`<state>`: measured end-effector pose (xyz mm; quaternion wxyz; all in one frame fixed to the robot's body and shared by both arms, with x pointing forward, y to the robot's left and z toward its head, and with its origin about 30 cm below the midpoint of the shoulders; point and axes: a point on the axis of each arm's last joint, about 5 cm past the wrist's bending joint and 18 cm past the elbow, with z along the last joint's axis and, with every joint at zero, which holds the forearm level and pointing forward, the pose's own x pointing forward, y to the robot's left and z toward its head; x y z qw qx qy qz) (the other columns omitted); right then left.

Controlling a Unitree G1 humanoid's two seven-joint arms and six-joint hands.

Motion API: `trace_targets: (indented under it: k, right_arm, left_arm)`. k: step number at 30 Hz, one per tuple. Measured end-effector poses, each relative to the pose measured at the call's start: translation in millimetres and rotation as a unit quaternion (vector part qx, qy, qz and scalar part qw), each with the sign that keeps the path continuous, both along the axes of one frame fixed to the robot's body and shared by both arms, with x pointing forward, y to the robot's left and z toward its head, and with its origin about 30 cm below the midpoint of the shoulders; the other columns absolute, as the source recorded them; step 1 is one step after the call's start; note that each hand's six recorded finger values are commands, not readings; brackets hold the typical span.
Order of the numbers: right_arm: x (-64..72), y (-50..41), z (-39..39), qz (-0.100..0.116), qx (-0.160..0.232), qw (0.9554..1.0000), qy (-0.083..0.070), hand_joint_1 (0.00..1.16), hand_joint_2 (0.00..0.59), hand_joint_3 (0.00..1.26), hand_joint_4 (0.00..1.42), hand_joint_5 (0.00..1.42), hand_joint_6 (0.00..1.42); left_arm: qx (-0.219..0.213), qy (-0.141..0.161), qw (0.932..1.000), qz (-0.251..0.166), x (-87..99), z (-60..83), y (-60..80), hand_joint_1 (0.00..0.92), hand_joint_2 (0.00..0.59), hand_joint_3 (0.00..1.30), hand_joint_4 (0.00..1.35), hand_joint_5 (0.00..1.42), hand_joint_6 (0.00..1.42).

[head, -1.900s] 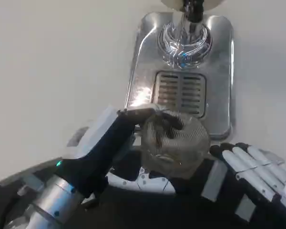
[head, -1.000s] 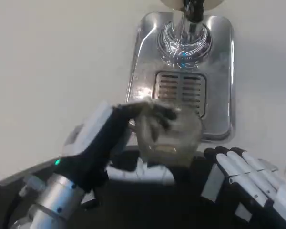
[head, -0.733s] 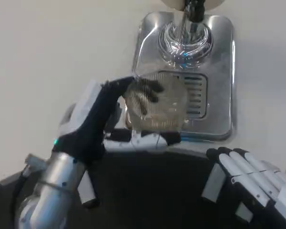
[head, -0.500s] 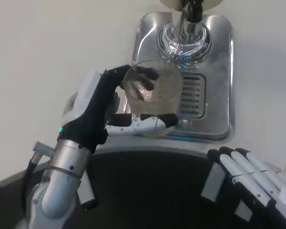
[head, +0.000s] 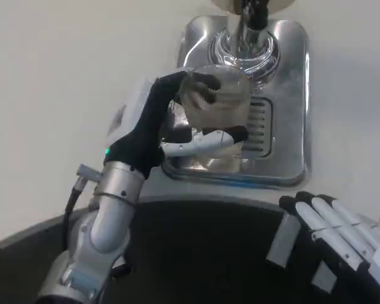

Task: Grasp the cup under the faucet to collect the drink, then remove the cup.

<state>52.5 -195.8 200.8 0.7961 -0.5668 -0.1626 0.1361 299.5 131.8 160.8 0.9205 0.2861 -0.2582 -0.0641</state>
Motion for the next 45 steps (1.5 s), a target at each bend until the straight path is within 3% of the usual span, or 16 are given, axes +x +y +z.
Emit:
trace_targets:
  k: [10, 20, 28, 29, 35, 37, 39, 43, 45]
  right_arm:
    - [-0.7, 0.2, 1.5, -0.008, 0.002, 1.0000, 0.004, 0.58, 0.329, 0.04, 0.00, 0.03, 0.12]
    - [-0.3, 0.5, 3.6, -0.019, 0.008, 0.9998, 0.003, 0.58, 0.329, 0.04, 0.00, 0.04, 0.14]
    - [3.1, -0.1, 4.5, -0.028, 0.013, 0.9995, 0.000, 0.58, 0.327, 0.04, 0.00, 0.04, 0.14]
    - [3.3, -0.1, 4.4, -0.028, 0.014, 0.9995, 0.001, 0.58, 0.328, 0.04, 0.00, 0.04, 0.14]
    - [3.5, 1.0, 3.8, -0.026, 0.017, 0.9995, 0.004, 0.59, 0.332, 0.04, 0.00, 0.04, 0.15]
    - [3.5, 1.1, 3.8, -0.026, 0.016, 0.9995, 0.004, 0.59, 0.332, 0.04, 0.00, 0.04, 0.15]
    - [3.6, 1.4, 3.6, -0.025, 0.015, 0.9996, 0.004, 0.59, 0.330, 0.04, 0.00, 0.04, 0.15]
    - [4.0, 2.4, 3.3, -0.023, 0.014, 0.9996, 0.004, 0.58, 0.327, 0.04, 0.00, 0.04, 0.16]
    - [5.0, 3.3, 3.2, -0.020, 0.016, 0.9997, 0.002, 0.58, 0.326, 0.04, 0.00, 0.04, 0.16]
  left_arm:
    - [0.014, -0.009, 0.9997, -0.020, 17.2, 3.2, -11.0, 0.727, 0.107, 1.05, 1.25, 1.36, 1.42]
    - [0.013, -0.011, 0.9998, -0.009, 26.5, 4.3, -14.4, 0.726, 0.108, 1.05, 1.24, 1.35, 1.42]
    - [0.013, -0.016, 0.9998, 0.002, 29.3, 4.0, -18.3, 0.659, 0.131, 0.86, 1.03, 1.23, 1.42]
    - [0.012, -0.017, 0.9998, 0.004, 29.2, 3.4, -19.2, 0.633, 0.121, 0.79, 0.96, 1.17, 1.40]
    - [0.018, -0.021, 0.9996, 0.002, 28.8, 2.2, -21.7, 0.535, 0.094, 0.32, 0.35, 0.76, 0.91]
    - [0.031, -0.030, 0.9991, 0.002, 28.5, 2.5, -21.6, 0.515, 0.092, 0.25, 0.25, 0.66, 0.78]
    - [0.035, -0.037, 0.9987, 0.001, 28.4, 4.1, -21.8, 0.507, 0.085, 0.21, 0.20, 0.61, 0.71]
    - [0.035, -0.041, 0.9985, 0.001, 27.6, 4.0, -21.6, 0.500, 0.080, 0.16, 0.13, 0.45, 0.39]
    - [0.035, -0.044, 0.9984, 0.001, 27.0, 4.2, -21.6, 0.484, 0.076, 0.12, 0.06, 0.38, 0.31]
